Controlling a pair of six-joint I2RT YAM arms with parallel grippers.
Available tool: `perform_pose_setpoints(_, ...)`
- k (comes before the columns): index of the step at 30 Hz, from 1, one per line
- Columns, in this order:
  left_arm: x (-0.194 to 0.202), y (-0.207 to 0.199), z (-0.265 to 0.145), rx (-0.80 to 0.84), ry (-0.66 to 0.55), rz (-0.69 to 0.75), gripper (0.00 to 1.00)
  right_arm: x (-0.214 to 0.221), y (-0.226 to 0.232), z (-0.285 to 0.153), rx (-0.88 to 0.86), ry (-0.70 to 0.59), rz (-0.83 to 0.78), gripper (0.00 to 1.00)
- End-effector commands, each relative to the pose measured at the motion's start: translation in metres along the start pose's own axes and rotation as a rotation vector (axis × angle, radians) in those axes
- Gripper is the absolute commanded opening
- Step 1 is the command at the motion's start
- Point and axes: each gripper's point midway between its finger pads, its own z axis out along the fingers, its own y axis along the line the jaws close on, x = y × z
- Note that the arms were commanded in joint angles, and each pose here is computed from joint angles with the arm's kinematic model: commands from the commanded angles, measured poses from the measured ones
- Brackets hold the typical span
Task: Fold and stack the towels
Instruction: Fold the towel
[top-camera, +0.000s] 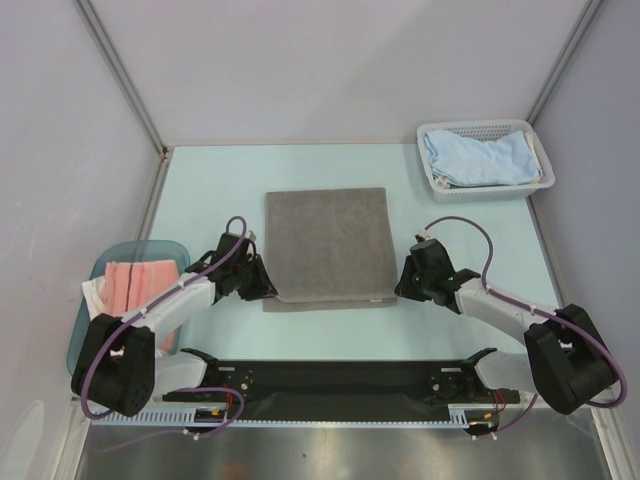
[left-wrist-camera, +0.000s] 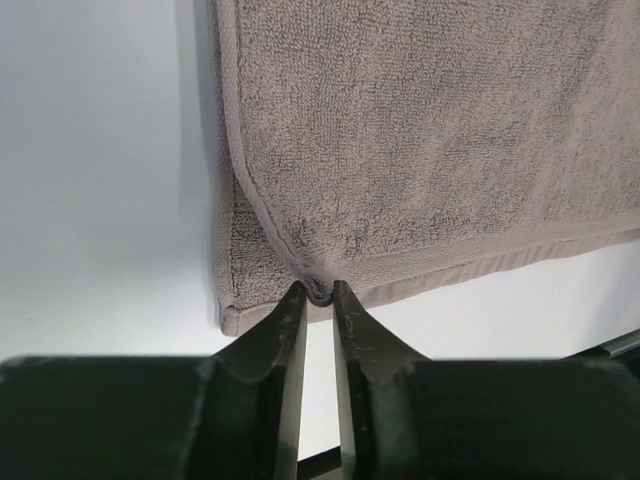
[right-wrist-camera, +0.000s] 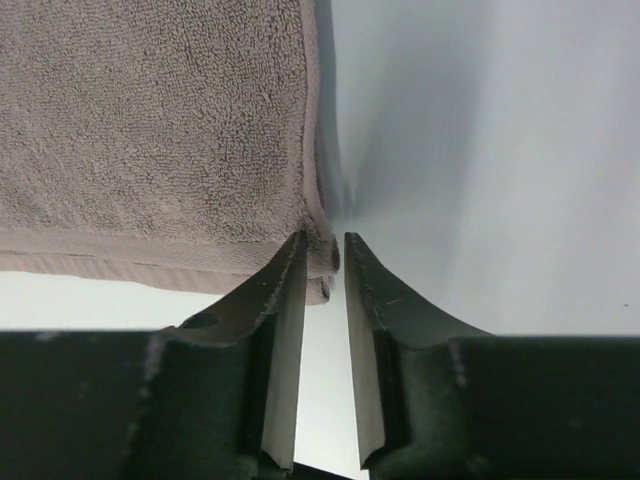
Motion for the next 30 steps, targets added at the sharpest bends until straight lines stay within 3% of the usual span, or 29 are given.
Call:
perform_pose_setpoints(1,-0.004,-0.004,0.002,0.012,-0.018,-0.006,0.19,-0.017,0.014,0.000,-0.041,-0.047,0.002,0.26)
perform_pose_setpoints(6,-0.009,-0.010,-0.001,0.029,-0.024,0.004,0.01,-0.025,0.020,-0.004,-0.052,-0.058,-0.001,0.10)
perform_pose_setpoints(12,-0.025,-0.022,-0.012,0.040,-0.060,0.029,0.00,-0.038,0.027,-0.015,-0.063,-0.080,-0.014,0.00)
perform_pose_setpoints(30,-0.065,-0.046,-0.078,0.078,-0.212,0.056,0.00,-0.075,0.049,-0.078,-0.115,-0.193,-0.022,0.00)
